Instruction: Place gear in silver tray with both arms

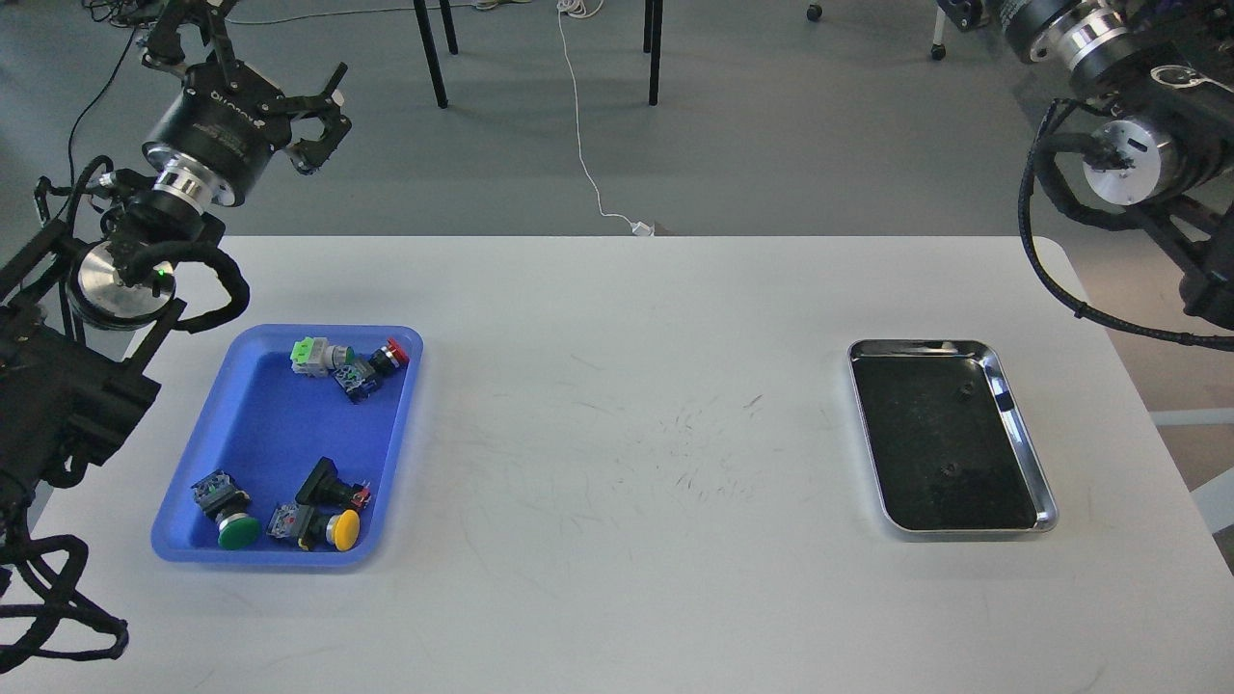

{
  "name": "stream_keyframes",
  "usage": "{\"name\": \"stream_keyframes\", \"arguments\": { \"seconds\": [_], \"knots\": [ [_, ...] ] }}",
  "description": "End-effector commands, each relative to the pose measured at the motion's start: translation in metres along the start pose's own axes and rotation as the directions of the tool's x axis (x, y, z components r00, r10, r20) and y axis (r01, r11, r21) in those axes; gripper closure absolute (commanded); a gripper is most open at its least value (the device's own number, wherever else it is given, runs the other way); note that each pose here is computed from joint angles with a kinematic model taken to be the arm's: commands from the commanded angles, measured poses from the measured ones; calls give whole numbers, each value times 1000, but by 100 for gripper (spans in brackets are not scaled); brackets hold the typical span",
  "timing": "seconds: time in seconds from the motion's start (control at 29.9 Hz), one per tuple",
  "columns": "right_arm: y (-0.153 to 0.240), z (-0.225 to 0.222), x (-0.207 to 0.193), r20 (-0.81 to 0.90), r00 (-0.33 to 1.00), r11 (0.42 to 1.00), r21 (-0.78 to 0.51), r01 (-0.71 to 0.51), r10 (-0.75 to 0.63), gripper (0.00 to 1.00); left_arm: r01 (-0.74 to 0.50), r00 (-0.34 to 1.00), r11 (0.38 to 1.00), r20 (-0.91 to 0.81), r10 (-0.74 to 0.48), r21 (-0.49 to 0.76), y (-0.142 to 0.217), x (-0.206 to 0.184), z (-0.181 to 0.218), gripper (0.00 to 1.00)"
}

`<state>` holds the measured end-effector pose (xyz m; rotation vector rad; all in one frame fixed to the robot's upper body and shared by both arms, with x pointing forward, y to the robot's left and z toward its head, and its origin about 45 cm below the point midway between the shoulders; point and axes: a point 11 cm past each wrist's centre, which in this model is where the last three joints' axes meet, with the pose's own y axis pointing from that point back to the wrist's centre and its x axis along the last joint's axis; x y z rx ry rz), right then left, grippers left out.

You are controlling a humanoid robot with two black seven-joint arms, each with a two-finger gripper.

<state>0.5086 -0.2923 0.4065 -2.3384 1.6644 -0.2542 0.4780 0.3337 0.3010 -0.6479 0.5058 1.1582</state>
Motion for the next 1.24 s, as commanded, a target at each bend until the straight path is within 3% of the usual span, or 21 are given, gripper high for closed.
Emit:
{"name": "stream_keyframes", "arguments": {
  "seconds": [0.0,0.23,0.67,0.97,1.2],
  "knots": [
    [14,14,24,153,981,992,7,-124,121,1,-15,1000,1000,-26,15,2,-3,2,-14,2],
    [26,30,55,369,887,955,-6,-296,278,1,-33,997,999,-65,34,15,-6,5,-35,2],
    [53,105,47,726,594,917,-130,-377,346,1,-37,993,999,-107,40,37,-6,2,-57,2],
    [45,111,15,785,544,933,-117,-341,297,1,-39,994,999,-105,43,38,-5,3,-58,2],
    [54,111,24,780,562,937,-87,-339,276,1,-46,994,998,-99,49,37,-5,3,-55,2]
  ]
}}
